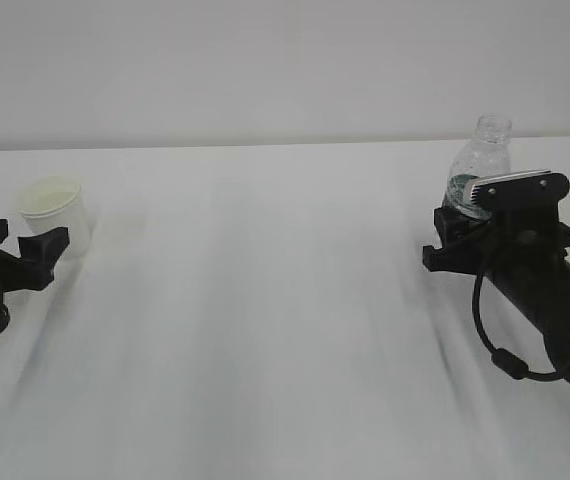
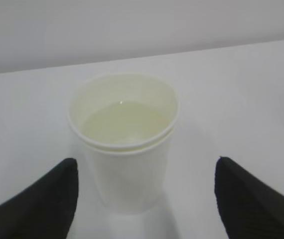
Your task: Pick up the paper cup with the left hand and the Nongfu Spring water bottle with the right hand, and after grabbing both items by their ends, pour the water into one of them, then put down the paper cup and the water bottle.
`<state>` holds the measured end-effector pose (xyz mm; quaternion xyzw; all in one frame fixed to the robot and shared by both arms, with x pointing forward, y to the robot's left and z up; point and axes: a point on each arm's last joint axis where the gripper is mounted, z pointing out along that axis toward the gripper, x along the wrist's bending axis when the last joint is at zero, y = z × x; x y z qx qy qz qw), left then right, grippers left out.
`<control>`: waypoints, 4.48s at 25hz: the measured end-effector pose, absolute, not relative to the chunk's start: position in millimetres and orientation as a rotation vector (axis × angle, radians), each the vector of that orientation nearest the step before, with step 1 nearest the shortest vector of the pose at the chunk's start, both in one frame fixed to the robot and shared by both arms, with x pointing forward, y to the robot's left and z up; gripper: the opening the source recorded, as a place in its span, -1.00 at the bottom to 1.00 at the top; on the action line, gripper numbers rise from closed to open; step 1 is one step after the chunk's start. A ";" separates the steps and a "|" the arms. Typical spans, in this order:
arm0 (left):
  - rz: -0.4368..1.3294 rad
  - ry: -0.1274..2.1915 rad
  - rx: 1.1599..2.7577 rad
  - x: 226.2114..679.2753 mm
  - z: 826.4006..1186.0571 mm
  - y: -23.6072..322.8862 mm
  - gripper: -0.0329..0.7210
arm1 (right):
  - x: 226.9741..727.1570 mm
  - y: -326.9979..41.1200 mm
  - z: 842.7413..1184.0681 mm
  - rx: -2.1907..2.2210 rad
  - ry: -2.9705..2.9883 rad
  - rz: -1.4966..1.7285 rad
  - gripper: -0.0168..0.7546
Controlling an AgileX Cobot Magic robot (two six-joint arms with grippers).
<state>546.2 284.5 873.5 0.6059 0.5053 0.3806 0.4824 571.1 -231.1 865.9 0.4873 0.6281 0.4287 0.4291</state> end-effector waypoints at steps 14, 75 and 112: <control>0.924 1.167 1.434 538.8 898.6 281.0 0.68 | 583.1 -233.8 868.2 1.302 1.518 1.042 0.13; 0.905 1.133 1.455 531.0 902.7 277.9 0.65 | 570.8 -235.4 859.6 1.367 1.591 1.000 0.59; 1.009 0.964 1.222 472.7 989.7 277.6 0.64 | 505.6 -245.4 947.9 1.271 1.520 1.141 0.58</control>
